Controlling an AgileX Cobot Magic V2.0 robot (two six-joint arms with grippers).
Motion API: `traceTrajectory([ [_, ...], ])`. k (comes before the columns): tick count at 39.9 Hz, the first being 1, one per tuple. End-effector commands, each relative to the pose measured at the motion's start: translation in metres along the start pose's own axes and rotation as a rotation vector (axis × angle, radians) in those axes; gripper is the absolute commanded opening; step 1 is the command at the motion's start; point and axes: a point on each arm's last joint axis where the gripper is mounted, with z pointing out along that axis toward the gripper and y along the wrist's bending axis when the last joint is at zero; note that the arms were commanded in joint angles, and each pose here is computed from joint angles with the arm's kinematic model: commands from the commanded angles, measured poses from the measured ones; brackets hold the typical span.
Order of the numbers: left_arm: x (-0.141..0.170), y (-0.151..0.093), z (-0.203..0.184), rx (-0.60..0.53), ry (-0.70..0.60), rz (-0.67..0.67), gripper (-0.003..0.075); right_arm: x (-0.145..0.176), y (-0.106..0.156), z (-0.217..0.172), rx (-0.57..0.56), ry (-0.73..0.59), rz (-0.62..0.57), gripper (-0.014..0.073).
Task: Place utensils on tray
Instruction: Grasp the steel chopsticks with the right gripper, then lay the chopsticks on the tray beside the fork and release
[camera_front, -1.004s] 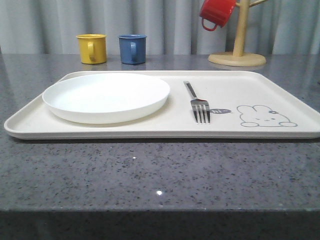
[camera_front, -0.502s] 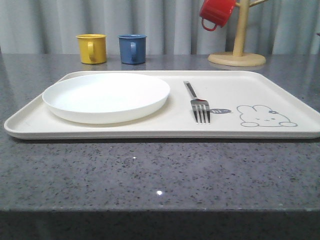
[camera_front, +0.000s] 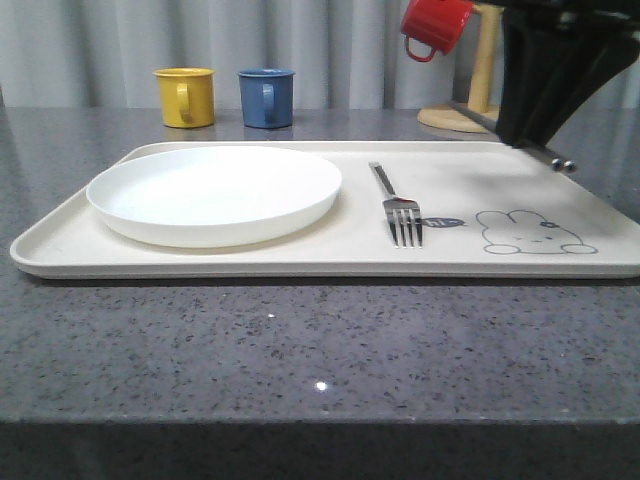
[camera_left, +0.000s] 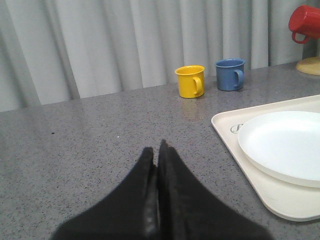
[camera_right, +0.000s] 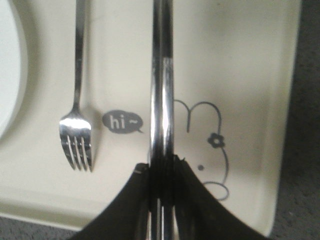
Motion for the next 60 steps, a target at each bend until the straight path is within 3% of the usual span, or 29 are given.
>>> traceTrajectory([
  [1, -0.015, 0.002, -0.001, -0.014, -0.095, -0.019, -0.0018, -0.015, 0.006, -0.005, -0.019, -0.081, 0.037, 0.0076],
  [11, -0.015, 0.002, -0.001, -0.014, -0.095, -0.019, -0.0018, -0.023, 0.007, 0.027, -0.006, -0.039, 0.062, 0.0079],
  [26, -0.015, 0.002, -0.001, -0.014, -0.095, -0.019, -0.0018, -0.023, 0.007, 0.029, 0.002, -0.021, 0.062, 0.0082],
  [37, -0.015, 0.002, -0.001, -0.014, -0.095, -0.019, -0.0018, -0.021, 0.008, 0.035, -0.001, 0.014, 0.073, 0.0280],
  [46, -0.015, 0.002, -0.001, -0.014, -0.095, -0.019, -0.0018, -0.030, 0.005, -0.003, 0.051, -0.062, 0.030, 0.0292],
  [51, -0.015, 0.002, -0.001, -0.014, -0.095, -0.019, -0.0018, -0.036, -0.015, -0.036, 0.154, -0.090, -0.003, 0.0298],
  [55, -0.015, 0.002, -0.001, -0.014, -0.095, -0.019, -0.0018, -0.042, -0.046, -0.054, 0.230, -0.056, -0.021, 0.0333],
  [60, -0.015, 0.002, -0.001, -0.014, -0.095, -0.019, -0.0018, -0.049, -0.091, -0.065, 0.276, -0.068, 0.039, 0.0343],
])
